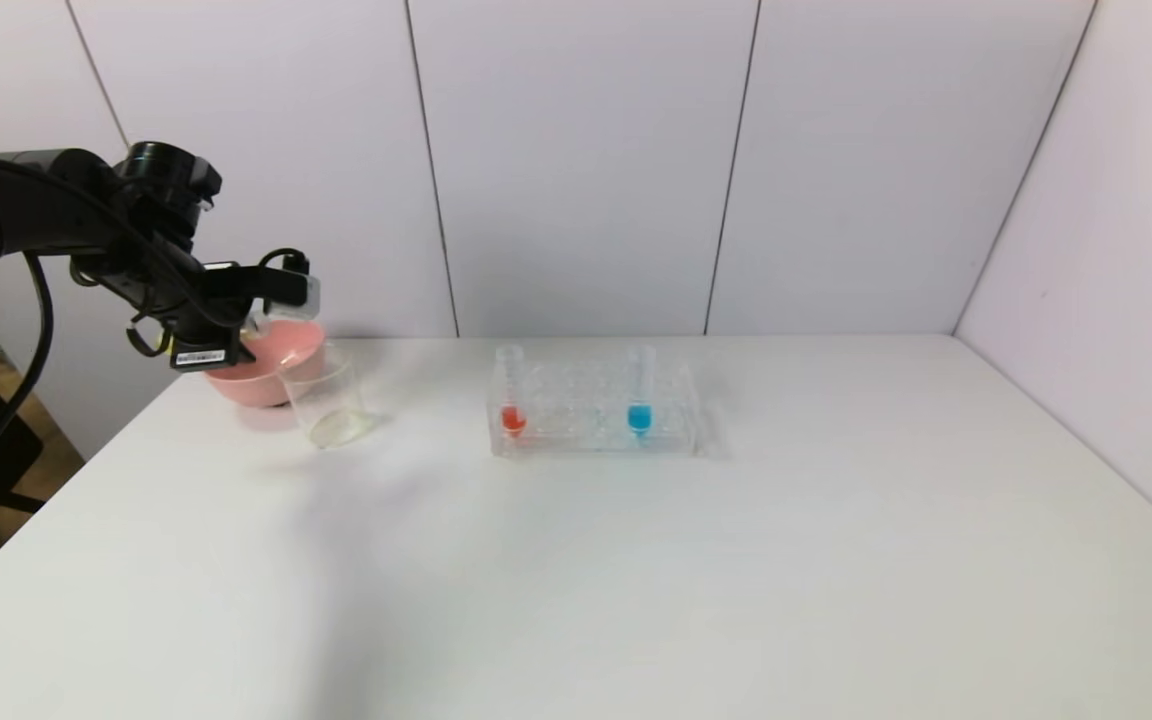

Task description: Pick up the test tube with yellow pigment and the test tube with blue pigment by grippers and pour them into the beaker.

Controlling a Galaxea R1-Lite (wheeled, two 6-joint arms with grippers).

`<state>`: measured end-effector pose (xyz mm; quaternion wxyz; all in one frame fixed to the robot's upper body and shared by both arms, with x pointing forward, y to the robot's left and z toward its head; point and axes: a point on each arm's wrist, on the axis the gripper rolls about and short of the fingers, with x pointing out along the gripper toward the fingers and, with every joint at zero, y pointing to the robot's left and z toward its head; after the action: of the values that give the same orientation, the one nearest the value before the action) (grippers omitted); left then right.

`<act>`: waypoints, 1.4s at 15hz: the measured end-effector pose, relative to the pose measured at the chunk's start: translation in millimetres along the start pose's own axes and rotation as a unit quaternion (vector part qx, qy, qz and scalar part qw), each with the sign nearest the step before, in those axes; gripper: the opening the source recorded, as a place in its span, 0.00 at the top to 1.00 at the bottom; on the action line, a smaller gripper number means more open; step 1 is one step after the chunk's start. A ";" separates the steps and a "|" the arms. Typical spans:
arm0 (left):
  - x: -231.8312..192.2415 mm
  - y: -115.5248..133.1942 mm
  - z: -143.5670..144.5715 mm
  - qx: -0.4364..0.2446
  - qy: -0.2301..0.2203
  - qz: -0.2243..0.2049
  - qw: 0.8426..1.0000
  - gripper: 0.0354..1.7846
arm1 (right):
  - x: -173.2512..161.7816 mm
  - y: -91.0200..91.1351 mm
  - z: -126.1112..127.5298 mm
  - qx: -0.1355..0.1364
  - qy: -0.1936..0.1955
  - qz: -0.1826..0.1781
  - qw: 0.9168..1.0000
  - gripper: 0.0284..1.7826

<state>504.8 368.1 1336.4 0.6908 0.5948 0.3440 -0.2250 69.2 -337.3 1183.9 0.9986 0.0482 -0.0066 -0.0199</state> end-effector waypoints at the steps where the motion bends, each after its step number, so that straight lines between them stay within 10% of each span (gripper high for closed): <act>1: 1.1 -0.4 0.5 0.001 0.003 -0.001 1.000 0.71 | 0.0 0.0 0.0 0.000 0.000 0.000 1.000 0.04; 21: 3.9 -1.2 11.4 0.018 0.052 0.007 0.998 0.71 | 0.0 0.0 0.0 0.000 0.000 0.000 1.000 0.04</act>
<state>508.9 357.1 1333.4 0.6628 0.6202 0.3712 -0.1956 69.2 -337.3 1183.9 0.9986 0.0482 -0.0066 -0.0201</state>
